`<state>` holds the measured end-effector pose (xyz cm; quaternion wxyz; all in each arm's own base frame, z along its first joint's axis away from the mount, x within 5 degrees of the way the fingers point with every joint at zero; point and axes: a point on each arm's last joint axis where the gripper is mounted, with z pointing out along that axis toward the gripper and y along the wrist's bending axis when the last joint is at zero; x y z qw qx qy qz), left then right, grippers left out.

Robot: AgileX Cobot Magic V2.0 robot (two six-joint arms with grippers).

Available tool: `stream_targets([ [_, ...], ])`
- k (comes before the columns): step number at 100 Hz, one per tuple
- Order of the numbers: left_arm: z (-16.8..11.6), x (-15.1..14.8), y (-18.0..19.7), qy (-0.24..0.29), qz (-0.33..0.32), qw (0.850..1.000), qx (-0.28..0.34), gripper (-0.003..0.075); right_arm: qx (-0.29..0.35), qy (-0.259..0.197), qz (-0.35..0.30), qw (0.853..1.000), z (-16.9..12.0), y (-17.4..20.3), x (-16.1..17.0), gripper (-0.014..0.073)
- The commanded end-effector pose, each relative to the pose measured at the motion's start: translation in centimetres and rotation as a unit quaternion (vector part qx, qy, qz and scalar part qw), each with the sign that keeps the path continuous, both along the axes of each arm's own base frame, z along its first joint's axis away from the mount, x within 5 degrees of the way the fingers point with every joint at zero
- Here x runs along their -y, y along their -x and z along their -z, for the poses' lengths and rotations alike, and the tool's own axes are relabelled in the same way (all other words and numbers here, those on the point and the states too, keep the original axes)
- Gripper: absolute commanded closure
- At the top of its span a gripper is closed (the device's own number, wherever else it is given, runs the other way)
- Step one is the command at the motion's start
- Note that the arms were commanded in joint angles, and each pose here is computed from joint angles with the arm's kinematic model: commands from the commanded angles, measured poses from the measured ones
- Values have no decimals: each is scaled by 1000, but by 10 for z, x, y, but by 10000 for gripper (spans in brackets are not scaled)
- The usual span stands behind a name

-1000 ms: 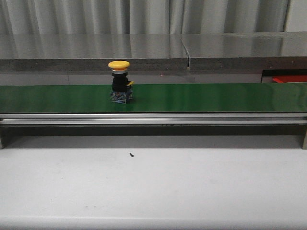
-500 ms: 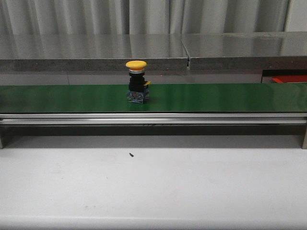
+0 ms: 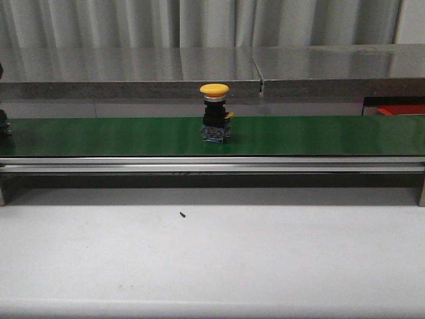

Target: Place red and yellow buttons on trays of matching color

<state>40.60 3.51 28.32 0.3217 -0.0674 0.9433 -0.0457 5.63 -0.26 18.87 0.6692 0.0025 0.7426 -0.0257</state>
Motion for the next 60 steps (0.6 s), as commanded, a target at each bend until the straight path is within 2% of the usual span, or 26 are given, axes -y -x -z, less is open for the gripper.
stream_targets([
  [1,-63,9,14,-8,8,994,109,74,47,6,-3,999,-8,1,0,663],
  [16,-107,29,44,-12,32,984,174,81,47,6,-3,999,-8,1,0,663],
  [32,-141,58,93,-13,67,961,267,81,47,6,-3,999,-8,1,0,663],
  [47,-146,70,142,-6,85,946,313,81,48,6,-3,999,-8,1,0,663],
  [60,-131,69,180,-1,87,943,320,81,52,7,-3,999,-9,1,0,663],
])
